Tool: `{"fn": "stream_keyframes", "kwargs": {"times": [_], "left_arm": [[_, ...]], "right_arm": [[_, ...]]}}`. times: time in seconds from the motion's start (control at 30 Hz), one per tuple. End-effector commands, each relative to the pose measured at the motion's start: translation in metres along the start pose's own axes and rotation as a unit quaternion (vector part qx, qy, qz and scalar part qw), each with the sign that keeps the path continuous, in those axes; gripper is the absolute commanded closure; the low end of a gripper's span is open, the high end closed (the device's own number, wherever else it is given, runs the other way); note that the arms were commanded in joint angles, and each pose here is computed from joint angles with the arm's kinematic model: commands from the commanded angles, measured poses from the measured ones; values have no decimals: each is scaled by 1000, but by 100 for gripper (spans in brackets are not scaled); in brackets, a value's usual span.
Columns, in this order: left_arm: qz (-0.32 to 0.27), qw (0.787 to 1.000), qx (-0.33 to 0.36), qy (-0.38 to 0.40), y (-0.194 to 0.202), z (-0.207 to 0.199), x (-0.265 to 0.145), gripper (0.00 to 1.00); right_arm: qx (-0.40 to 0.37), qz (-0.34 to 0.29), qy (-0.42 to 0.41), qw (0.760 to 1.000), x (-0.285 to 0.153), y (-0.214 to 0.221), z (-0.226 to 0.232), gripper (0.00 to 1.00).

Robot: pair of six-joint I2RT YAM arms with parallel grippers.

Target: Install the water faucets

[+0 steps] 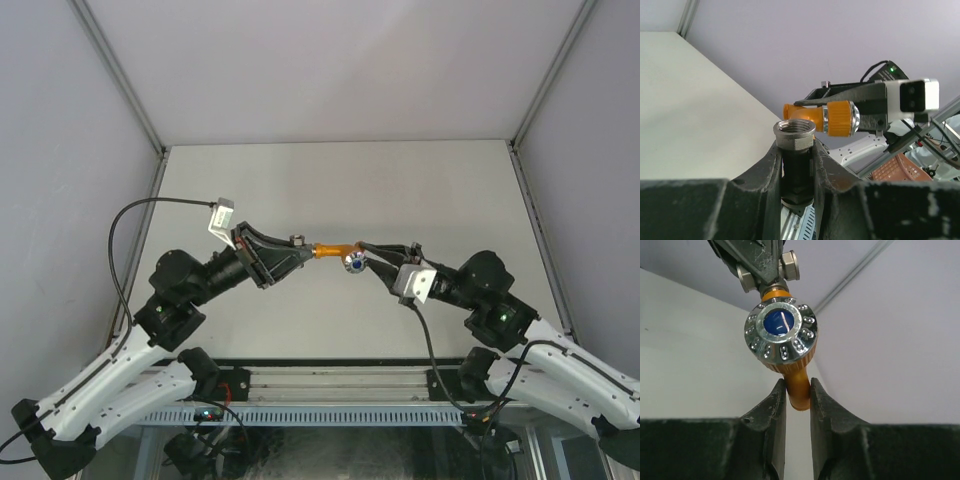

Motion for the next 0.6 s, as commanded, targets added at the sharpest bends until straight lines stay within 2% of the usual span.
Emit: {"fn": "stream_keyframes", "kwargs": {"times": [0.0, 0.07, 0.17, 0.27, 0.37, 0.57], "left_arm": [[15, 998, 35, 47, -5, -21, 0, 100], [9, 999, 27, 45, -7, -21, 0, 100], [-9, 999, 8, 53, -10, -24, 2, 100], [-15, 998, -9, 62, -11, -27, 2, 100], [-14, 998, -12, 65, -12, -29, 3, 100], [-14, 997, -15, 75, -13, -33, 3, 100]], "right_arm": [[123, -95, -3, 988, -2, -46, -20, 94], [135, -92, -8, 986, -2, -46, -18, 91], [110, -87, -29, 990, -3, -42, -11, 82], [108, -77, -28, 991, -2, -37, -9, 68], [98, -76, -35, 992, -1, -35, -6, 59], [98, -70, -37, 992, 1, -31, -4, 56]]}}
Point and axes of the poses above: each gripper's point midway between its finger pads, its own x axis out along the fingers, its own z axis along the line the jaws close on, y = z × x, the point moved 5 cm from there along -x, back along the fingers, and after that the axes turned 8 degrees about -x, right-handed, at the moved point
